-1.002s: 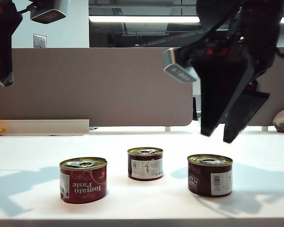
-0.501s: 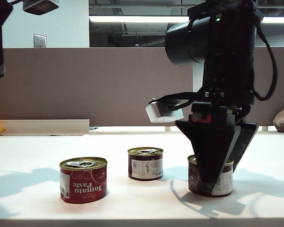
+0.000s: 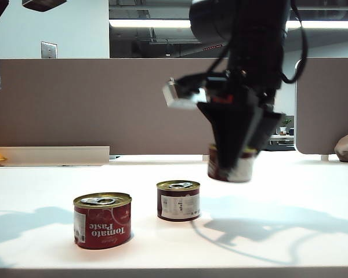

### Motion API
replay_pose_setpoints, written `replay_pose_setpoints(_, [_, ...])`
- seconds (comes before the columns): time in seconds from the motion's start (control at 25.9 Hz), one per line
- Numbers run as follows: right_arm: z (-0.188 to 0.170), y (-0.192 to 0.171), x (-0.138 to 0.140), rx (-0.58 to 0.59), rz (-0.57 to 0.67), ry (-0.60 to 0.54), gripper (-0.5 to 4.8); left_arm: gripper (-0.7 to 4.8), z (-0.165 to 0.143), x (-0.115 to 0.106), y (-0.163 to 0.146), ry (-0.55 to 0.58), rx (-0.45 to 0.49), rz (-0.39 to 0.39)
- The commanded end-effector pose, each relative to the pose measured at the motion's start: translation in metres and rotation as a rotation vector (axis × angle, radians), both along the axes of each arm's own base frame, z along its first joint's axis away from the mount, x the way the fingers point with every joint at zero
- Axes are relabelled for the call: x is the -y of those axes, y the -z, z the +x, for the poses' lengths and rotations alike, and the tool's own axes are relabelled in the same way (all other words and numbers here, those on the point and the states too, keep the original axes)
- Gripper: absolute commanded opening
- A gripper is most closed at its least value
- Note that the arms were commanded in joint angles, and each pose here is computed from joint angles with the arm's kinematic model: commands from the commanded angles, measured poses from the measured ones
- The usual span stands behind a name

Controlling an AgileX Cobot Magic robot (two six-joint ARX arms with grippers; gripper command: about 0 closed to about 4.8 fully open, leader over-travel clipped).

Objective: Pick up the cans one by one and stack them together.

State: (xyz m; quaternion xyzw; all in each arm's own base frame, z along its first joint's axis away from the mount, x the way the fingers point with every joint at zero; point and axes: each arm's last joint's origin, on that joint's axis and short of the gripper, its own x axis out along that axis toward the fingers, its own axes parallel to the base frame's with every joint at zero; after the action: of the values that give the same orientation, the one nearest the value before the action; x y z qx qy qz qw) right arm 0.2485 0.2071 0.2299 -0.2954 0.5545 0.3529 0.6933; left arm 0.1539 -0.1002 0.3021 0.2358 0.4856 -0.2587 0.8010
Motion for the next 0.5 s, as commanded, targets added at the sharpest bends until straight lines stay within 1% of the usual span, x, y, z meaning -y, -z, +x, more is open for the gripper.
replay_pose_setpoints(0.04, [0.0,-0.017,-0.012,0.058,0.056,-0.028,2.59,-0.06,0.0,-0.001,-0.001,0.0,0.008,0.0])
replay_pose_setpoints(0.19, [-0.003,-0.02,-0.029,0.121,0.115,-0.072,2.59,-0.06,-0.001,-0.001,-0.001,-0.006,0.006,-0.003])
replay_pose_setpoints(0.5, [0.001,0.003,-0.046,0.088,0.088,-0.098,2.59,-0.06,-0.006,-0.004,-0.003,-0.006,-0.001,0.002])
